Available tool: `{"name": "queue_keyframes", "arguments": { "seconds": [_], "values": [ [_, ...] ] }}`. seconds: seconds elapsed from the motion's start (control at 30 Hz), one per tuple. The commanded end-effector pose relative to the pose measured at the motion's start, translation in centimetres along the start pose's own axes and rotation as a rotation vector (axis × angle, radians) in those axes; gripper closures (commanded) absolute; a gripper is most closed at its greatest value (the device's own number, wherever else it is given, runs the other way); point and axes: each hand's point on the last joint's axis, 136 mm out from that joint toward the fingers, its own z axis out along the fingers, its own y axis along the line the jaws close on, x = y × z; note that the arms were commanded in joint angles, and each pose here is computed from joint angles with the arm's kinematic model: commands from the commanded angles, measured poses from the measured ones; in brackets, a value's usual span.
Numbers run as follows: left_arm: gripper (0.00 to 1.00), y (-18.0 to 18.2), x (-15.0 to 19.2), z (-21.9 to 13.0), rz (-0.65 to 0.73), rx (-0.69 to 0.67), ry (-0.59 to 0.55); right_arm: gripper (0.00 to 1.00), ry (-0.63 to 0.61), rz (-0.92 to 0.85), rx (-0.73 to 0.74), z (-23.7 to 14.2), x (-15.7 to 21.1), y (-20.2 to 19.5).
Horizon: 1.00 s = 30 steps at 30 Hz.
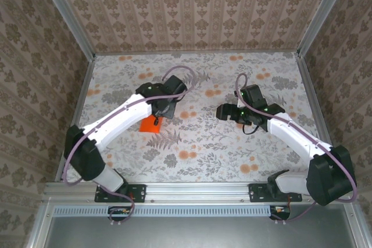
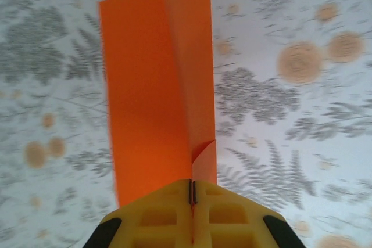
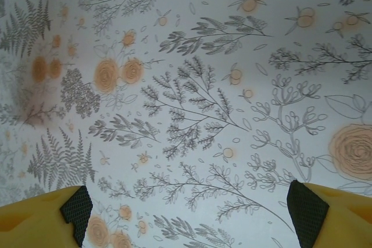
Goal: Fold a paper plane with a square sheet of paper (pick it up from the middle)
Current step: Turn over the paper at the center of the table.
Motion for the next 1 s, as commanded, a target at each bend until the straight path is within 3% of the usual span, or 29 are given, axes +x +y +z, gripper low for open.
{"name": "queue_keyframes", "arguments": {
  "seconds": [0.0,0.33,0.63,0.97],
  "values": [
    [0.98,2.8,0.8,0.5,0.114,-0.255,0.061,0.09,-0.009,0.008,0.076,-0.6,0.4,-1.8],
    [0.95,-3.5,1.0,6.2,0.261,-0.367,0.149,0.08,-0.002,0.053,0.119,-0.5,1.0,-3.7],
    [0.93,-10.0,3.3,9.8,0.228,-0.158,0.193,0.09,0.007,0.121,0.187,-0.9,1.3,-6.4],
    [0.83,-14.0,3.7,10.2,0.18,0.047,0.2,0.09,0.018,0.166,0.181,-0.6,1.1,-7.0]
  ]
}}
